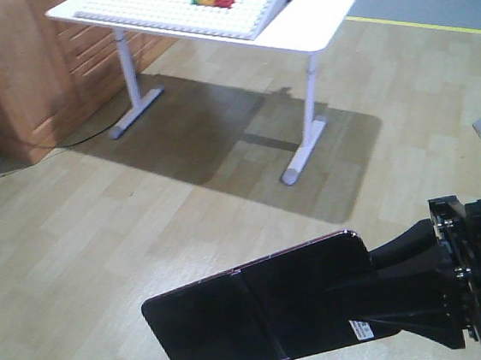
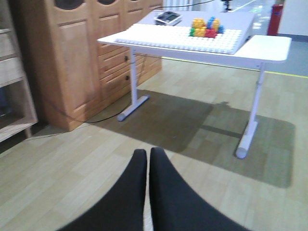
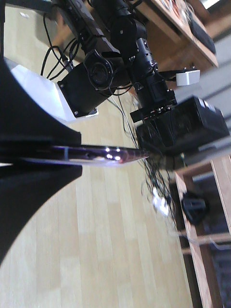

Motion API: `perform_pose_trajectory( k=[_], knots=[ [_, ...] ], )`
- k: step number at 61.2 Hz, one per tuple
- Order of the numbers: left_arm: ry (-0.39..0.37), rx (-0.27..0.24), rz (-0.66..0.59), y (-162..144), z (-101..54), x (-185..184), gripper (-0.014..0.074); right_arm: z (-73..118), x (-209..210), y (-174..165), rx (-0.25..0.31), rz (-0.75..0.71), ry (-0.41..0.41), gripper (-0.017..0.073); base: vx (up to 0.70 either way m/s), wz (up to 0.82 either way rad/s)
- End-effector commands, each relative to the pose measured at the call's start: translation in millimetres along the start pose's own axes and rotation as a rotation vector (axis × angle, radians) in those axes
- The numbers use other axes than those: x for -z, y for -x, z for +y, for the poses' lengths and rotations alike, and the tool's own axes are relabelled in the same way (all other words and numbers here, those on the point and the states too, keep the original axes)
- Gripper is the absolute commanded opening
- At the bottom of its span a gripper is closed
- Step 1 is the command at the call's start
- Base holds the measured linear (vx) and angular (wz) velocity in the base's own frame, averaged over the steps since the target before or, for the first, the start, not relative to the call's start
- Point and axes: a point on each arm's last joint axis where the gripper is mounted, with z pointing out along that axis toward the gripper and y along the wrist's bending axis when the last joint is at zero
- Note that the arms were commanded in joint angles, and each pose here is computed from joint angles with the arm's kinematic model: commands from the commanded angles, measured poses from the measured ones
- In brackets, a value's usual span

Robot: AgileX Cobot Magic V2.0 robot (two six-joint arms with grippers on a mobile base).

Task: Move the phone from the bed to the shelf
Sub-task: 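Keep holding the phone while the base turns toward the white desk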

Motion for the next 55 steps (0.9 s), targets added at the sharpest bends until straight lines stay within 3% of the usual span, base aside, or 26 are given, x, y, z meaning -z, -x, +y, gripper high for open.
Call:
perform_pose_trajectory(
  k=[1,28,55],
  knots=[
    [0.010,0.010,-0.076,6.1,0.9,0.5,0.0001,12.6,4.2,12.1,0.002,-0.078,0.087,-0.0004,0.28,-0.44],
    [0.010,0.010,-0.076,6.1,0.9,0.5,0.0001,12.6,4.2,12.1,0.002,-0.078,0.087,-0.0004,0.29,-0.29],
    [0.010,0.010,-0.076,6.1,0.9,0.5,0.0001,12.6,4.2,12.1,0.002,-0.078,0.087,-0.0004,0.34,0.10]
  ],
)
